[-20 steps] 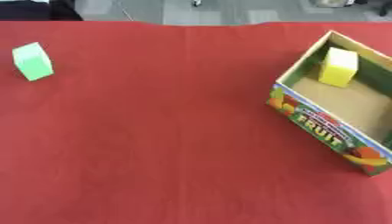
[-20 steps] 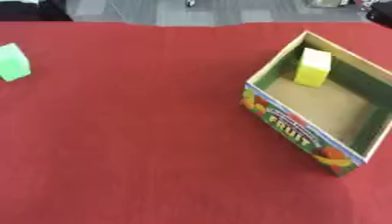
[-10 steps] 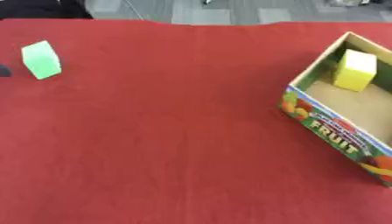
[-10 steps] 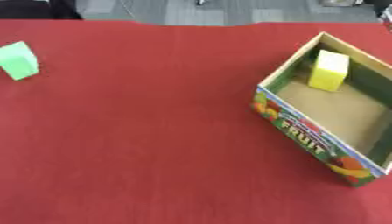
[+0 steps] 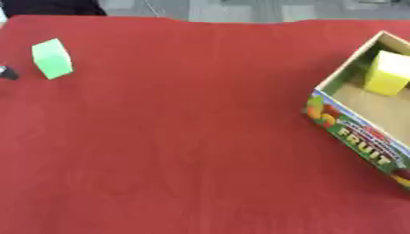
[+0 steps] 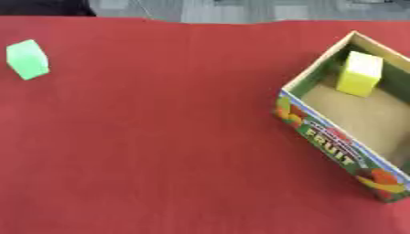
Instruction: Pick up the objects with one hand, pass them to the other hand, and then place them into the box on the other side of the table.
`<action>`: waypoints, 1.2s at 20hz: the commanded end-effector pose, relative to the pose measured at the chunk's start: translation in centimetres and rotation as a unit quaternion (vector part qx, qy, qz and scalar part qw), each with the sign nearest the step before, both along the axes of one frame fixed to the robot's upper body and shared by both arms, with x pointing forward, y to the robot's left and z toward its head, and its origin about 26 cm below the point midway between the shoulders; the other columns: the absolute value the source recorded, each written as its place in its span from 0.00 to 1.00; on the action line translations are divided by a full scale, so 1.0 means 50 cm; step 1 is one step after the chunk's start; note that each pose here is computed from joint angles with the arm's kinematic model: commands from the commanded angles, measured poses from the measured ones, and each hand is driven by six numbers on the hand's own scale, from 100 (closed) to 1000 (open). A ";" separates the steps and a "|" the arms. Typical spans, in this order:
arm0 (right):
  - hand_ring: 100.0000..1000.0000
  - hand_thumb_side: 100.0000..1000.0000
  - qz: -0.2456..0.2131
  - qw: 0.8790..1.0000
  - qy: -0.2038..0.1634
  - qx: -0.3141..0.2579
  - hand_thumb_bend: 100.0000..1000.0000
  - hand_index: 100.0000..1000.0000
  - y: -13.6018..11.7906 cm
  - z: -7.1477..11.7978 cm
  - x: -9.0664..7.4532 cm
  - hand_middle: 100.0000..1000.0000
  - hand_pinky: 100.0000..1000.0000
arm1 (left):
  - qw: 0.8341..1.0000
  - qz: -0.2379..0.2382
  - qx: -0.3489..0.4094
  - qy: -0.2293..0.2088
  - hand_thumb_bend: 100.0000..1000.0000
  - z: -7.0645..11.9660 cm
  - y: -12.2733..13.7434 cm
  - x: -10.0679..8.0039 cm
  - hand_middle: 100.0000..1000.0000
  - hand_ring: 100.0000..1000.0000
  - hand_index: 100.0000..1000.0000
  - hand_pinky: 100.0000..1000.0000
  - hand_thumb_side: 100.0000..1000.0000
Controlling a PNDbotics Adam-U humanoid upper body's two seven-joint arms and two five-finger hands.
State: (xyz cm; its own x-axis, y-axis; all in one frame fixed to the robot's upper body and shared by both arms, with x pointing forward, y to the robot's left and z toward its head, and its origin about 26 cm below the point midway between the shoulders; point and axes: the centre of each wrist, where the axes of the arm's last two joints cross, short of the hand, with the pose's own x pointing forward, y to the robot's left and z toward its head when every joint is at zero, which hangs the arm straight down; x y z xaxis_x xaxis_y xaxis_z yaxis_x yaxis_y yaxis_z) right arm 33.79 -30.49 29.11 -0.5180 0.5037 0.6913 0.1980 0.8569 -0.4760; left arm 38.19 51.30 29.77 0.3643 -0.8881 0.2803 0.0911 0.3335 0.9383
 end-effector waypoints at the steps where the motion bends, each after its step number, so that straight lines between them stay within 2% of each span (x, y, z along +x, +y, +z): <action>1: 0.80 0.21 0.000 1.000 -0.018 -0.013 0.28 0.76 0.001 0.020 -0.011 0.68 0.79 | 1.000 0.020 0.003 -0.016 0.81 0.026 0.019 -0.011 0.72 0.80 0.80 0.84 0.15; 9: 0.80 0.22 0.002 1.000 -0.019 -0.013 0.28 0.76 0.007 0.019 -0.010 0.67 0.79 | 0.999 0.035 0.007 -0.031 0.79 0.017 0.022 -0.002 0.71 0.80 0.80 0.84 0.11; 24: 0.80 0.22 0.000 1.000 -0.016 -0.018 0.28 0.76 0.010 0.014 -0.010 0.67 0.79 | 0.998 0.031 0.000 -0.057 0.76 0.031 0.022 -0.001 0.71 0.79 0.79 0.83 0.07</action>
